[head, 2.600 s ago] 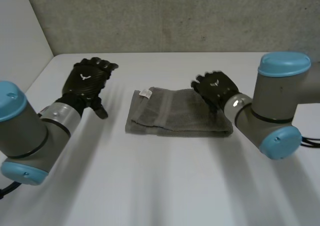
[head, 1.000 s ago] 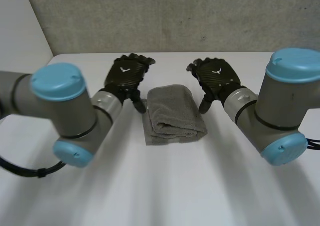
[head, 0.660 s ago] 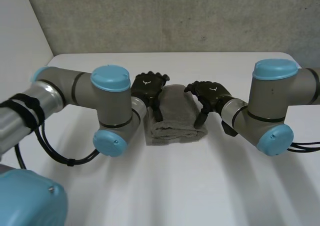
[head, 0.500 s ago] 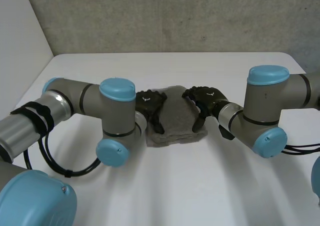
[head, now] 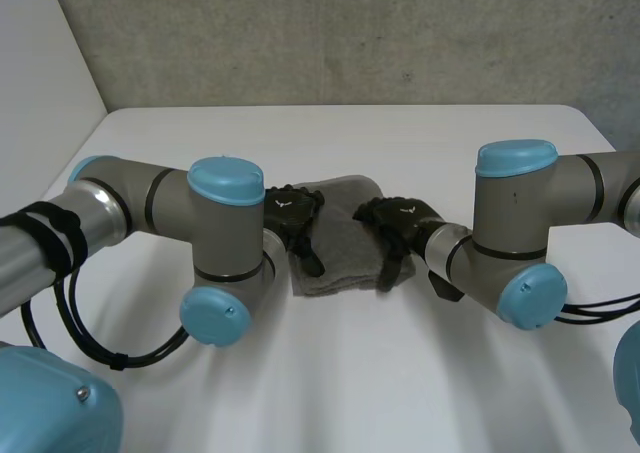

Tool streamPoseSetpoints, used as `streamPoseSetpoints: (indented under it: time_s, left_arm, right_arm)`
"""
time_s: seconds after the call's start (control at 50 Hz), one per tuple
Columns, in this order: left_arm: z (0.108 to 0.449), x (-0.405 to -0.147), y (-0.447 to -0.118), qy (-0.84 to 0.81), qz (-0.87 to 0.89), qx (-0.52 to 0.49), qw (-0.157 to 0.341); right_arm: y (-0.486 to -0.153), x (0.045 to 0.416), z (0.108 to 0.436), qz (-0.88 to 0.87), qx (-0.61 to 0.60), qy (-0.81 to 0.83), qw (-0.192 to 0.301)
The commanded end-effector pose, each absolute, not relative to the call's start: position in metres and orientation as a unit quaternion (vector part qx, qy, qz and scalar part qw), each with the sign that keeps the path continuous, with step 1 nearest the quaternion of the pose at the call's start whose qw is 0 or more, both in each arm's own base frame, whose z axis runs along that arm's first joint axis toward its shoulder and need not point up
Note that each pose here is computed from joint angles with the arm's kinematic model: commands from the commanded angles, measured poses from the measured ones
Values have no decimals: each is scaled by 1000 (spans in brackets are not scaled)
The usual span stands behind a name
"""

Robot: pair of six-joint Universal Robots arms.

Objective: Fold the towel.

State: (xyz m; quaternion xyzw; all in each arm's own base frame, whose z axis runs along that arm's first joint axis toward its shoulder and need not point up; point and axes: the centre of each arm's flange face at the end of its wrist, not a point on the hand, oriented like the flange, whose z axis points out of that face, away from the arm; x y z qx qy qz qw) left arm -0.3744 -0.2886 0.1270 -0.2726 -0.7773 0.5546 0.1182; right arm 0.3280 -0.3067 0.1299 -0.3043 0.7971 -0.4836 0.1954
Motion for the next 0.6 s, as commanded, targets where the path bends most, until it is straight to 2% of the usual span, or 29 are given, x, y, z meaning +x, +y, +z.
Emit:
streamPoseSetpoints:
  time_s: [0.02, 0.18, 0.22, 0.24, 0.26, 0.3, 0.36, 0.4, 0.42, 0.52, 0.6]
  left_arm:
    - [137, -369, -279, -772, 560, -273, 121]
    - [156, -363, -274, -758, 582, -266, 126]
    - [171, -358, -275, -752, 593, -258, 127]
    - [183, -355, -275, -747, 602, -251, 129]
    - [183, -355, -275, -747, 602, -251, 129]
    - [210, -345, -277, -734, 623, -236, 130]
    - [221, -337, -279, -731, 631, -227, 128]
    - [243, -326, -282, -719, 650, -211, 125]
    - [243, -325, -282, -719, 650, -211, 125]
    - [275, -311, -276, -703, 674, -192, 122]
    - [285, -301, -273, -699, 681, -183, 119]
  right_arm:
    - [-300, 322, 128, -464, -301, 813, 184]
    - [-300, 321, 159, -510, -298, 785, 187]
    - [-301, 318, 184, -550, -291, 760, 189]
    - [-301, 318, 184, -550, -291, 760, 189]
    - [-299, 316, 200, -572, -286, 745, 191]
    - [-294, 311, 232, -613, -274, 715, 193]
    - [-292, 307, 247, -630, -267, 704, 192]
    - [-292, 296, 266, -654, -240, 698, 167]
    - [-292, 296, 266, -654, -240, 698, 167]
    - [-295, 274, 284, -682, -175, 704, 91]
    - [-296, 267, 291, -692, -159, 701, 68]
